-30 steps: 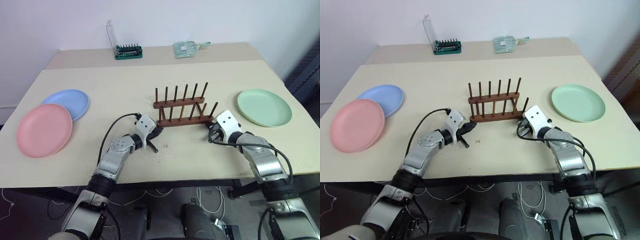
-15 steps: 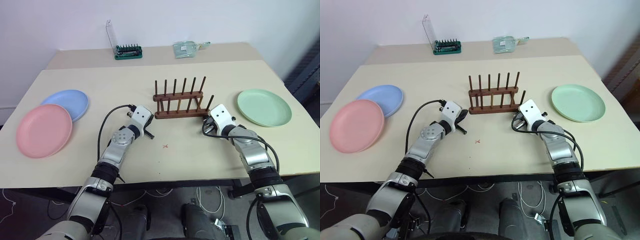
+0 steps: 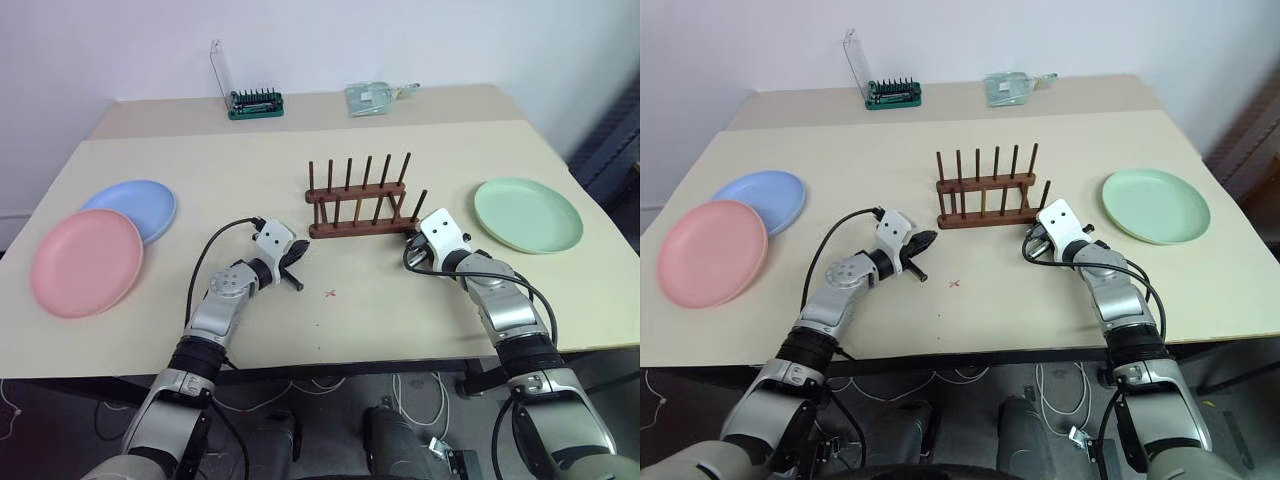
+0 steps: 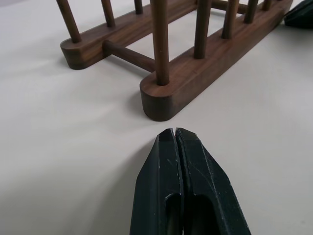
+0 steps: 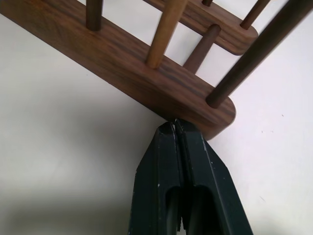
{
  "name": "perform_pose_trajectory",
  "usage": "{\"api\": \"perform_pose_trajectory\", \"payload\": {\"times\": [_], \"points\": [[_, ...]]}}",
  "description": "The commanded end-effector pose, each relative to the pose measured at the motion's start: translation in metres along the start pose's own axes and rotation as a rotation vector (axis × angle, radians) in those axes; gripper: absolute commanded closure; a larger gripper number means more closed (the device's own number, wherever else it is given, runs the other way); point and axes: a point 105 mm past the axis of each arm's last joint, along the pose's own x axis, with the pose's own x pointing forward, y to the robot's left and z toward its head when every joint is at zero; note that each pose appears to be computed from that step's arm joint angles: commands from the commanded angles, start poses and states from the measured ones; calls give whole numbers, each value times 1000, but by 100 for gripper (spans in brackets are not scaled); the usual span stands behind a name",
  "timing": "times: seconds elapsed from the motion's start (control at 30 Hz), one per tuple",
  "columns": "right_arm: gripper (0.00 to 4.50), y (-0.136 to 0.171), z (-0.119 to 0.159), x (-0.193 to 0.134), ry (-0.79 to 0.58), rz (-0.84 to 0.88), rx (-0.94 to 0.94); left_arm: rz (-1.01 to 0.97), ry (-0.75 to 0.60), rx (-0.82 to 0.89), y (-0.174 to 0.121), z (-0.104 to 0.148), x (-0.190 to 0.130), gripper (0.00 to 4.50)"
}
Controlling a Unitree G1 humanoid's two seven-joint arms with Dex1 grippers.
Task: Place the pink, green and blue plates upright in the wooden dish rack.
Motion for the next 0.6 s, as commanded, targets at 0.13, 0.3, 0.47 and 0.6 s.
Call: {"api": "perform_pose_trajectory", "payload": {"times": [0.13,0.3,0.47,0.6], "points": [[448,-2,18,8,-54,-7,-11,91,72,17,2,-12,17,450],[448,-1,16,4,-57,-4,-14,179,101,43,19,-19,11,450],[448,-1,15,-4,-61,0,-15,246,121,52,32,-26,4,450],[448,5,19,-15,-77,43,-31,259,140,44,37,-32,-5,450]]}}
